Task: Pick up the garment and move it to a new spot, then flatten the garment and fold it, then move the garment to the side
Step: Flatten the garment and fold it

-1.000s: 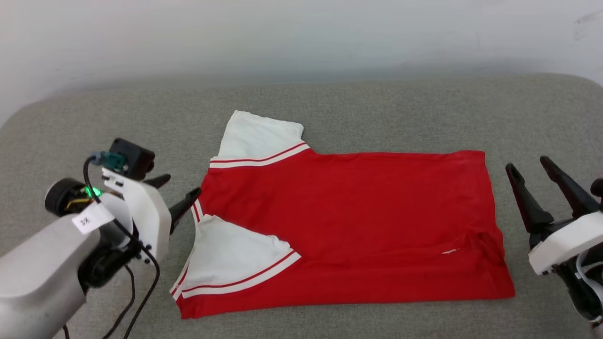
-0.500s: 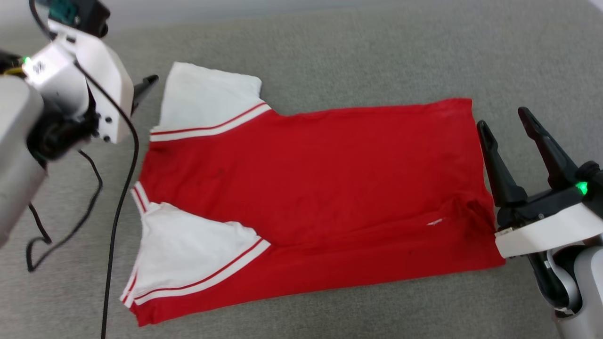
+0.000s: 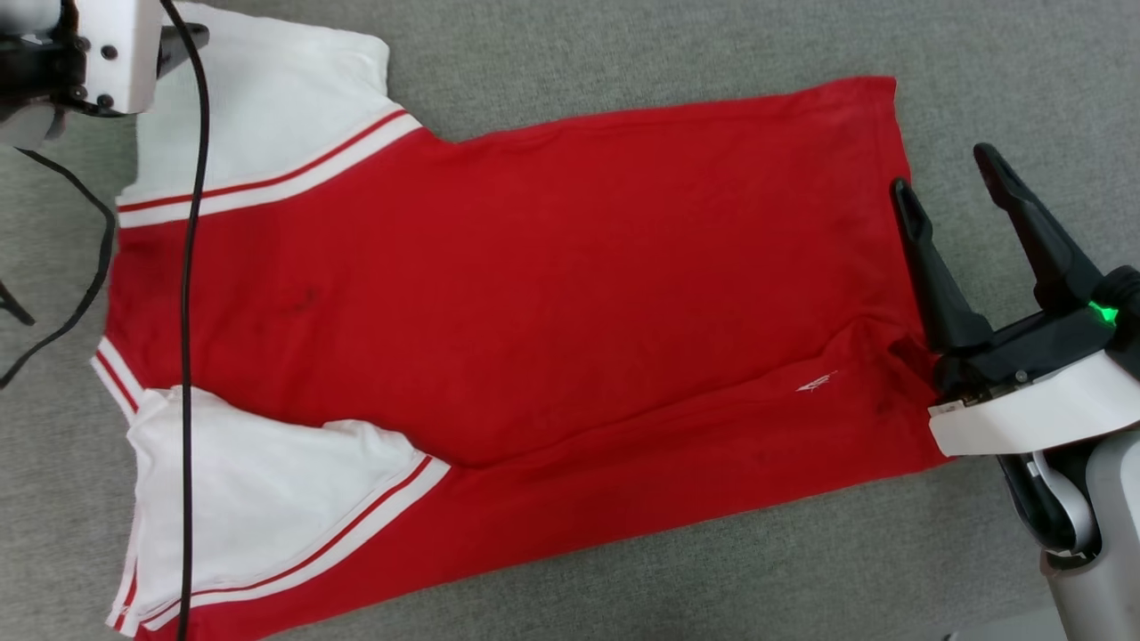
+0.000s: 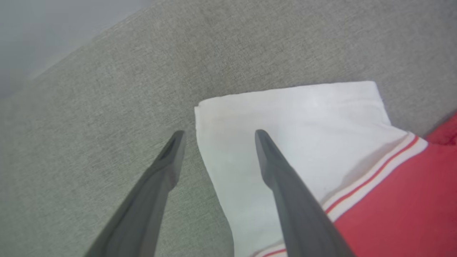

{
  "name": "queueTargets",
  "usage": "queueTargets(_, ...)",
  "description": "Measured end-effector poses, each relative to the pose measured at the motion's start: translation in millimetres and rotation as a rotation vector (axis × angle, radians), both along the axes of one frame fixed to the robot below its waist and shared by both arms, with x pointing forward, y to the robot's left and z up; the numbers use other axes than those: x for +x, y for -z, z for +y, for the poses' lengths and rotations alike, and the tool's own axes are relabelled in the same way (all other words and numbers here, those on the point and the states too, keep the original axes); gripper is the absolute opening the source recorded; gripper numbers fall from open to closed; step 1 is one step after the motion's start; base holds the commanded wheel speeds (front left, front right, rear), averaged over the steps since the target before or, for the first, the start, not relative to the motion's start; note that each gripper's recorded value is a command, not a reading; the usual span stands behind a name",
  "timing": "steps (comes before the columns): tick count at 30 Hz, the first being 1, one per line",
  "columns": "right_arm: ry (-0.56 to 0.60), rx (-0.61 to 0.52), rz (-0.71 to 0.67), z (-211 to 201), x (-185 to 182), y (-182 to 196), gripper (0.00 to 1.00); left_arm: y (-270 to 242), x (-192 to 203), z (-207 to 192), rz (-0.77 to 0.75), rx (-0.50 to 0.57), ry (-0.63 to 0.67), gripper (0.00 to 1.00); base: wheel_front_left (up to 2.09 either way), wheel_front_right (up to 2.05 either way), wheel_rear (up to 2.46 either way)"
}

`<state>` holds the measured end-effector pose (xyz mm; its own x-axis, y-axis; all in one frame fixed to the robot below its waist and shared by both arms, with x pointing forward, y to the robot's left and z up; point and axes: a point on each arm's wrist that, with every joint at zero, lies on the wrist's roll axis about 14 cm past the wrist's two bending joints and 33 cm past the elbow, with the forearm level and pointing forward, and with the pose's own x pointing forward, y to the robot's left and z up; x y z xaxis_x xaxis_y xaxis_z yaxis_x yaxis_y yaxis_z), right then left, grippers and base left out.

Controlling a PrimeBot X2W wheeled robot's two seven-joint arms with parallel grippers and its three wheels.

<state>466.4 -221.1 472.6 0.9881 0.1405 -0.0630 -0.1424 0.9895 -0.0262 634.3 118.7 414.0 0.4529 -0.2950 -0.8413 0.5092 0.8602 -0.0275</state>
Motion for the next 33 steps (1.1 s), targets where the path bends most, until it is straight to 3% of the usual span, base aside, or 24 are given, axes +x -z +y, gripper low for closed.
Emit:
queueTargets(6,-0.003,0.0,0.022,0.7,4.9,13.8,1.0,34.1,0.9,6.0,0.046,0.044,0.007,1.0,0.0,0.0,0.0)
queueTargets(14,-0.001,0.0,0.031,-1.7,8.3,21.6,1.0,52.5,-2.8,1.4,0.083,0.008,0.013,1.0,0.0,0.0,0.0)
queueTargets(15,-0.001,0.0,0.03,-1.7,8.8,21.6,1.0,53.3,-3.4,1.5,0.083,0.014,0.019,0.73,0.0,0.0,0.0)
queueTargets(16,-0.001,0.0,0.029,-1.8,9.2,21.4,1.0,53.3,-3.5,1.4,0.08,0.015,0.026,0.17,0.0,0.0,0.0)
queueTargets(17,0.0,-0.004,0.026,-2.4,9.8,20.5,1.0,52.6,-3.4,0.6,0.076,0.009,0.026,0.0,0.0,0.0,0.0)
queueTargets(27,0.005,-0.099,-0.008,-25.4,27.3,-19.2,1.0,18.3,-8.3,-5.1,-0.076,-0.005,0.085,0.0,0.0,0.0,0.0)
queueTargets(33,-0.066,-0.19,0.258,-34.8,36.5,-8.2,1.0,-16.2,-19.6,-8.9,-0.19,-0.026,0.134,0.0,0.0,0.0,0.0)
